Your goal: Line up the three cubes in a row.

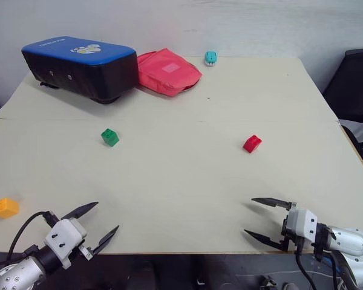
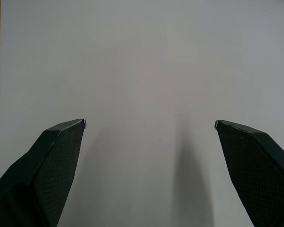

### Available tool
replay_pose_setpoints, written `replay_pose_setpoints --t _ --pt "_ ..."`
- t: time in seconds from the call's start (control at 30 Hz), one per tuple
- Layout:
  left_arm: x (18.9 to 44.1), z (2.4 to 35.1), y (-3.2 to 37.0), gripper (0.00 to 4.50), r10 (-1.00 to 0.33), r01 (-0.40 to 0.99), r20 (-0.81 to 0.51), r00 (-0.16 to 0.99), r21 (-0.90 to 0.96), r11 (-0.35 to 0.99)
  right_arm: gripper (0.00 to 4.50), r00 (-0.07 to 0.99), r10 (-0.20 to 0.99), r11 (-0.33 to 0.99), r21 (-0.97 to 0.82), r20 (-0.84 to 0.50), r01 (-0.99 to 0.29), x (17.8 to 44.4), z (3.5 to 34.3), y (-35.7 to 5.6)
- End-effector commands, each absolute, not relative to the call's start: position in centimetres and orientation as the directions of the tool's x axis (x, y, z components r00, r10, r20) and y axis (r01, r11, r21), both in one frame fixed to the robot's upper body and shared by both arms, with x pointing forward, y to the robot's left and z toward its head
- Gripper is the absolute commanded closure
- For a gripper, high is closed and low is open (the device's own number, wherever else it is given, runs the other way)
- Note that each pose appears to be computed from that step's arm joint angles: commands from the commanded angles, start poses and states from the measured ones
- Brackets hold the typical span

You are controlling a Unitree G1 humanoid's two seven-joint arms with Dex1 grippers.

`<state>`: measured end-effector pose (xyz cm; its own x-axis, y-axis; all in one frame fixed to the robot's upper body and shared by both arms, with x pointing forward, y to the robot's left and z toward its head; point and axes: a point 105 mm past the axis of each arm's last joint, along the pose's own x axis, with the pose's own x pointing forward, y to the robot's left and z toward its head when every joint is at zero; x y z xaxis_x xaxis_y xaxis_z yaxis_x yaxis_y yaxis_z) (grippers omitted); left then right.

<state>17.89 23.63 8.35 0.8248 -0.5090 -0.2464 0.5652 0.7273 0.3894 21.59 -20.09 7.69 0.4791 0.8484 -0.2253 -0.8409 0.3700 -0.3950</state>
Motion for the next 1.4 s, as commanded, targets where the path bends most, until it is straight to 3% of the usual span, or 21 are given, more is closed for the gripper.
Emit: replay_pose_setpoints --t 0.03,0.27,0.47,0.57,0.77,0.9,1.1,1.4 --pt "17.9 8.8 23.3 0.04 -0.52 0.569 -0.235 0.821 0.414 0.711 0.0 0.474 0.856 0.361 -0.417 -0.205 -0.834 21.6 8.4 -19.6" --pt "17.8 10.0 22.7 0.04 -0.579 0.597 -0.16 0.8 0.307 0.741 0.0 0.497 0.848 0.395 -0.407 -0.183 -0.823 21.6 8.5 -19.5" --pt "17.9 10.3 22.6 0.04 -0.621 0.643 -0.168 0.766 0.241 0.727 0.0 0.528 0.833 0.433 -0.402 -0.163 -0.807 21.7 8.6 -19.6" --pt "18.0 10.5 22.6 0.04 -0.629 0.649 -0.162 0.761 0.225 0.727 0.0 0.586 0.799 0.501 -0.39 -0.136 -0.772 21.9 8.8 -20.1" --pt "18.5 11.8 21.7 0.04 -0.654 0.66 -0.105 0.749 0.203 0.723 0.0 0.849 0.527 0.794 -0.341 -0.024 -0.503 23.0 10.4 -24.8" --pt "19.9 13.4 18.9 0.04 -0.721 0.71 -0.026 0.693 0.204 0.674 0.0 0.949 0.314 0.918 -0.253 -0.003 -0.305 22.5 10.0 -28.5" --pt "21.4 14.6 17.6 0.04 -0.742 0.722 0.029 0.67 0.204 0.661 0.0 0.929 0.351 0.926 -0.191 0.121 -0.325 28.1 13.3 -26.0" --pt "22.6 14.7 16.6 0.04 -0.768 0.752 0.023 0.64 0.188 0.632 0.0 0.87 0.492 0.86 -0.167 0.024 -0.482 36.8 15.5 -24.5"
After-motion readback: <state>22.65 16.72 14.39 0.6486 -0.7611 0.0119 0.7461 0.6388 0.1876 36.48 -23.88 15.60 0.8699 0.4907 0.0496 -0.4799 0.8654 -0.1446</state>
